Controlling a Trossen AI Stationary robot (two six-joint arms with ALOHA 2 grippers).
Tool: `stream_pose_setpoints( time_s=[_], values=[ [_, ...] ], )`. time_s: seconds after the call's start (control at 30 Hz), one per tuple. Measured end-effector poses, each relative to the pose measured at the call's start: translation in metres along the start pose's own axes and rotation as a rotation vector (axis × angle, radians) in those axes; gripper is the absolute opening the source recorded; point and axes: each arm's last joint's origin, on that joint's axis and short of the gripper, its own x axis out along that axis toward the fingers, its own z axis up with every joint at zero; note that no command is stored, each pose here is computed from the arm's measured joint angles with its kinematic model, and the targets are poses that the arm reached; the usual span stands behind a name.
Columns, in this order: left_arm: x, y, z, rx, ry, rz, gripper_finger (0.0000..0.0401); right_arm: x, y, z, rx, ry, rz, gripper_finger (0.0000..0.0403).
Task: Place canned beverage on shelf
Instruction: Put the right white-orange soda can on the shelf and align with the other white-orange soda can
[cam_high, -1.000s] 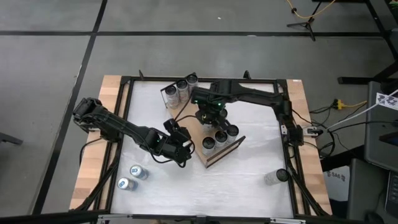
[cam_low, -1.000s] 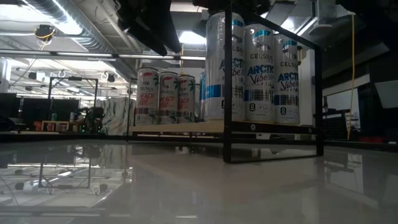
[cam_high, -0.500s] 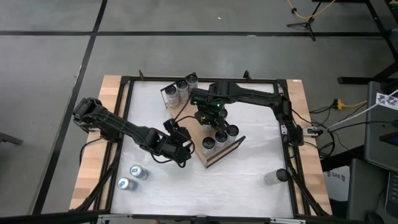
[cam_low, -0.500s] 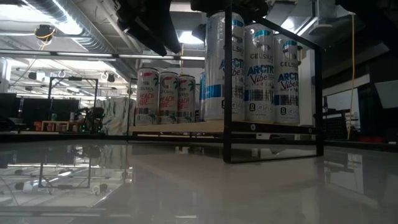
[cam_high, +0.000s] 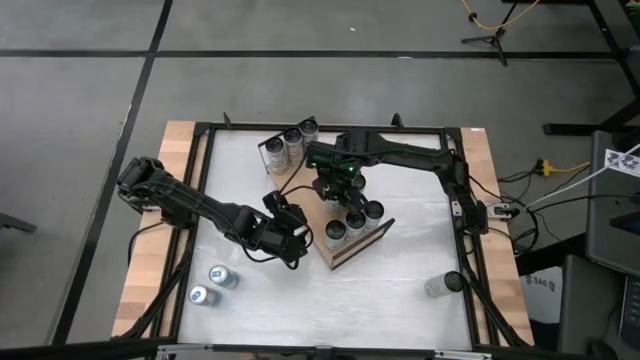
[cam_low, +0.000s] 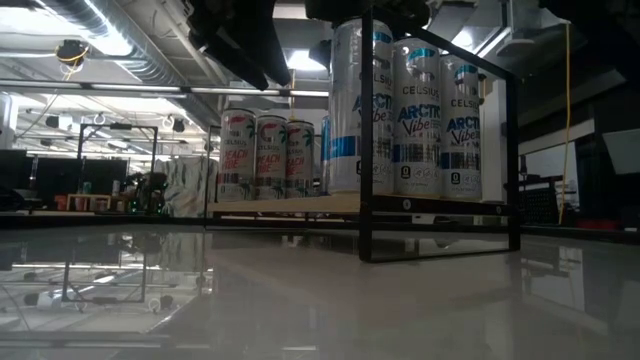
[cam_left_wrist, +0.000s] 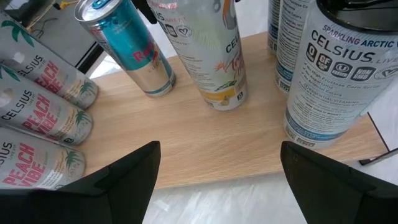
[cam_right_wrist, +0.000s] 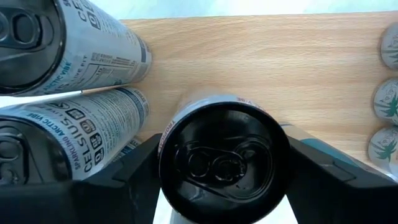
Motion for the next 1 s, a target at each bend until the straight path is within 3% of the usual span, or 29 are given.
stream_pose_setpoints(
  time_s=[0.53,1.0],
  values=[
    [0.010,0.011,0.006,-0.004,-0.014,0.072,0.0325,0.000,0.000,0.000,0.000,-0.001,-0.001,0.0267],
    [0.031,0.036,0.019,-0.084,-0.010,0.155,0.0325,0.000,-0.001,0.001,-0.003,-0.014,-0.012,0.0267]
  ],
)
